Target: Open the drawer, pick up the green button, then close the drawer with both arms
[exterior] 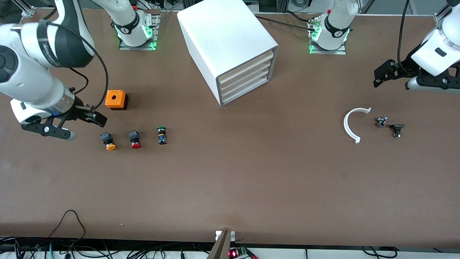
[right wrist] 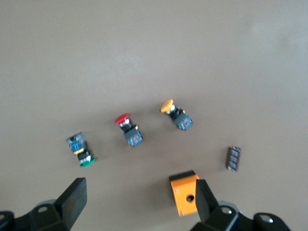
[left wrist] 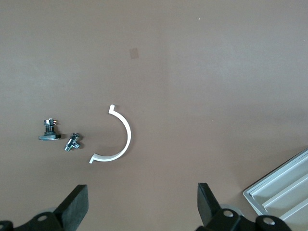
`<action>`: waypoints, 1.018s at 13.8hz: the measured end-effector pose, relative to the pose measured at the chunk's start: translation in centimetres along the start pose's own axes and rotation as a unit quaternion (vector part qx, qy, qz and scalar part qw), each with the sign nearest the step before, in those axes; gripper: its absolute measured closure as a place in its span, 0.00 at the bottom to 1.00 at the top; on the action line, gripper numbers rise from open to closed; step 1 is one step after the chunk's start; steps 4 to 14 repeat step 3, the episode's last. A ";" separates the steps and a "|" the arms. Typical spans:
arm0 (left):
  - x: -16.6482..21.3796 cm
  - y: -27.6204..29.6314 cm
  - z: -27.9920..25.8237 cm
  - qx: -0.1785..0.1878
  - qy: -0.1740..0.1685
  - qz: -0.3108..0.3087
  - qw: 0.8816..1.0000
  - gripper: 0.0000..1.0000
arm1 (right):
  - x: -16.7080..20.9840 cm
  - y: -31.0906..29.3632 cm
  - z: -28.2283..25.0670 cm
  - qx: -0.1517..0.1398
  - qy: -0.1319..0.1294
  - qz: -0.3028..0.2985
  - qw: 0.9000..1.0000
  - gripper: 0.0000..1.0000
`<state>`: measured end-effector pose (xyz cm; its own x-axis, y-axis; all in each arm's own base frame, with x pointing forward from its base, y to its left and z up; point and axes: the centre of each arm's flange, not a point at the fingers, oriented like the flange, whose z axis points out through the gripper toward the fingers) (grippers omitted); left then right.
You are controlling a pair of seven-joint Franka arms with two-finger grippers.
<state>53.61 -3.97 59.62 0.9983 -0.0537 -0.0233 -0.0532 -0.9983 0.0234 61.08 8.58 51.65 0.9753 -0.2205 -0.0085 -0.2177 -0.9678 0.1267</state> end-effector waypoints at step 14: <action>0.4 -0.1 0.4 -0.001 -0.004 -0.001 1.000 0.00 | 0.5 2.5 -4.8 0.008 0.020 0.006 1.000 0.00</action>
